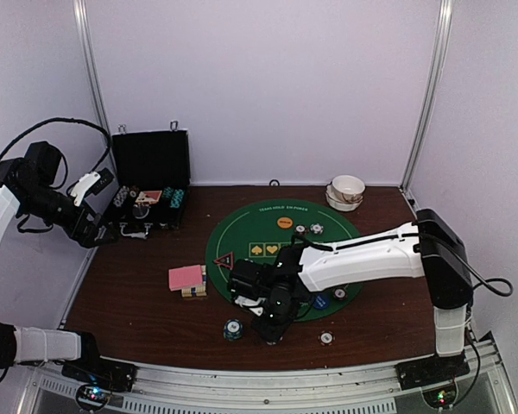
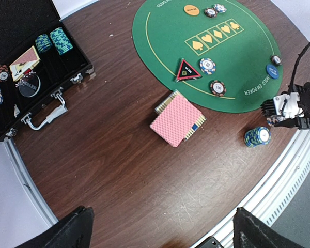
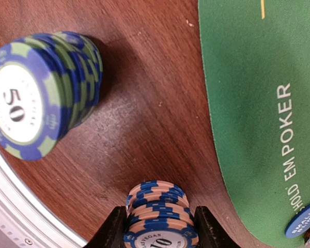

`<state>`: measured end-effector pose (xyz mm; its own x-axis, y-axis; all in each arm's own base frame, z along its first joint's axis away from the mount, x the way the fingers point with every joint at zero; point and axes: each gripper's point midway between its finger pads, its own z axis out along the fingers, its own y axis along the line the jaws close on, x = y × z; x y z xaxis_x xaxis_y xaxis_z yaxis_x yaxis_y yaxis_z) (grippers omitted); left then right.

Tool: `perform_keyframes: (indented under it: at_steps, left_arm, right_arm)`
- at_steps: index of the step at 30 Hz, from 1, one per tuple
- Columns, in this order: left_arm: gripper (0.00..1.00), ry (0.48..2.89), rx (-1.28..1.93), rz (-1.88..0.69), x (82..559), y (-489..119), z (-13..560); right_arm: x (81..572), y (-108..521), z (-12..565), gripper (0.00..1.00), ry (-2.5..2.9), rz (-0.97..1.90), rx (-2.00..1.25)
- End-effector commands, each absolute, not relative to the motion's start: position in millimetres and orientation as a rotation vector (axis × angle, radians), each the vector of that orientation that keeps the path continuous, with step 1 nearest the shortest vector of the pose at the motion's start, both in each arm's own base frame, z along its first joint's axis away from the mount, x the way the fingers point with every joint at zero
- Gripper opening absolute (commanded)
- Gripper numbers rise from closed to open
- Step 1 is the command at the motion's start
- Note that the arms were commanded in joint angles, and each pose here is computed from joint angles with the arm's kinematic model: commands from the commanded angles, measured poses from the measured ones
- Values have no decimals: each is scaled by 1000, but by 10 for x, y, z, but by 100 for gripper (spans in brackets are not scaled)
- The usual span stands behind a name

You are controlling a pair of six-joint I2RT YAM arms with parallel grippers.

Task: Distribute texas hold em gaming equipment

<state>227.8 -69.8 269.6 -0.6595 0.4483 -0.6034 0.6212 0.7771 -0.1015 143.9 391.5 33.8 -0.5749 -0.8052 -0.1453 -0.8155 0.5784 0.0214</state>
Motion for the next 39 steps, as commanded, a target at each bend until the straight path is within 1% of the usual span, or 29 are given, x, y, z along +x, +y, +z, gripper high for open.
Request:
perform_keyframes:
  at_steps: [1,7,17,26,27,28,31,33,36,39]
  left_arm:
    - [98,2362,789,-399,2282,-705,2822]
    - [98,2360,791,-401,2282,-708,2832]
    - [97,2360,790,-401,2277,-709,2833]
    - [98,2362,792,-399,2276,-707,2832]
    - [98,2364,791,-401,2280,-707,2828]
    - [98,2365,791,-402,2282,-707,2826]
    - [98,2369,791,-407,2286,-709,2813]
    - [98,2368,792,-407,2287,-710,2815]
    - [97,2366,791,-405,2284,-709,2822]
    - [97,2364,791,-396,2282,-701,2830]
  right_arm:
    - [1565,3934,741,23,2617,149,-1341]
    - [1798,3731,833,19,2648,140,-1231]
    - [2178,3364,413,17,2761,102,-1050]
    - [2207,3175,128,16,2822,78,-995]
    - [2208,3162,113,18,2826,76,-990]
    - [2203,3147,104,23,2830,75,-988]
    - [2208,3149,118,46,2829,79,-990]
    - [2221,3160,161,56,2822,81,-991]
    - [2258,3217,319,64,2794,97,-986]
    - [2272,3337,604,67,2735,135,-1000]
